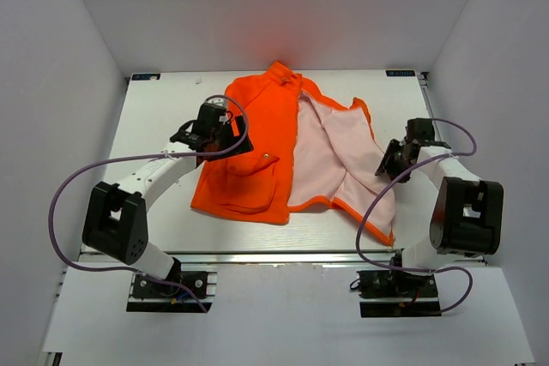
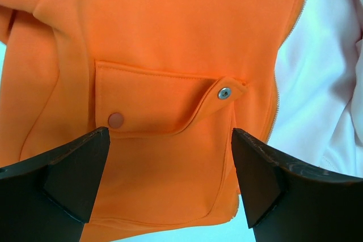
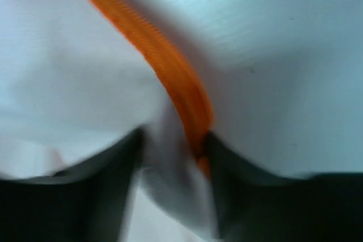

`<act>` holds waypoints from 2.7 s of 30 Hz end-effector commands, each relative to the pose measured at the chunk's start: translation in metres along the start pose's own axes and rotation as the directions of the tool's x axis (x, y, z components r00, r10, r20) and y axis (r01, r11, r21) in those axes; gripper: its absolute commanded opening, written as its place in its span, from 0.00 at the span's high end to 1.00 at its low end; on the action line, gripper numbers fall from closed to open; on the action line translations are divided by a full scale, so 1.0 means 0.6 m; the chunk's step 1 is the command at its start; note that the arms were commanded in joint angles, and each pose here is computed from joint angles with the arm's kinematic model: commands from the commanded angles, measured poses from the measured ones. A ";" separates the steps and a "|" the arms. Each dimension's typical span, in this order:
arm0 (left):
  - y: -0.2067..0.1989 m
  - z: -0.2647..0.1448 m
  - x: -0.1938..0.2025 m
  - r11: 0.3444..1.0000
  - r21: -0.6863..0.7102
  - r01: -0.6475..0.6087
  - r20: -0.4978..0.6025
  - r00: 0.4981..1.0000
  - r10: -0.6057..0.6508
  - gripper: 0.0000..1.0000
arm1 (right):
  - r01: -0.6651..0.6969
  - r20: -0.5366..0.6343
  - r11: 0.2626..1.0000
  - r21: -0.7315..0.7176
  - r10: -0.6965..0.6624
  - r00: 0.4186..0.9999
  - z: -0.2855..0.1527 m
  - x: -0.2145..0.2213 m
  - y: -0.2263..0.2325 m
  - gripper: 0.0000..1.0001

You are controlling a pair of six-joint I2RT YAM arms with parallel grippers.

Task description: Zip up the jacket

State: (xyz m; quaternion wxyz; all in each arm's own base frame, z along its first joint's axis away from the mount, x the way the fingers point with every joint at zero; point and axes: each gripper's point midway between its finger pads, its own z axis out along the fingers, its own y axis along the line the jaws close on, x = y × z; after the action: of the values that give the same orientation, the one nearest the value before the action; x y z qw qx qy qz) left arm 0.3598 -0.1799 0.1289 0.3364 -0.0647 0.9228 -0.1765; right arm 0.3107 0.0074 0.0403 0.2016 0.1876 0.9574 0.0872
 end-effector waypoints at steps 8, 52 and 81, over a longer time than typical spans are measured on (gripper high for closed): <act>0.004 0.002 0.016 1.000 0.013 -0.001 -0.004 1.000 0.002 0.02 | 0.121 0.173 0.992 -0.029 -0.114 0.978 -0.077 -0.065 0.087 1.00; 0.021 0.046 0.093 0.999 0.041 -0.002 -0.142 0.990 0.008 0.02 | 0.323 0.044 0.945 -0.047 -0.321 0.946 0.057 0.040 0.219 0.11; 0.004 -0.056 0.020 0.996 0.059 0.061 0.034 0.997 -0.063 0.02 | 0.619 0.307 0.752 -0.229 -0.547 0.778 -0.144 0.132 0.332 0.11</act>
State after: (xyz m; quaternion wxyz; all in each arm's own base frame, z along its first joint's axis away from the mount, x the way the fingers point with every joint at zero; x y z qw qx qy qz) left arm 0.3328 -0.1583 0.1061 0.3215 -0.1075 0.9278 -0.1556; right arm 0.3322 0.1897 0.1773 0.4285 -0.1062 0.8857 0.1436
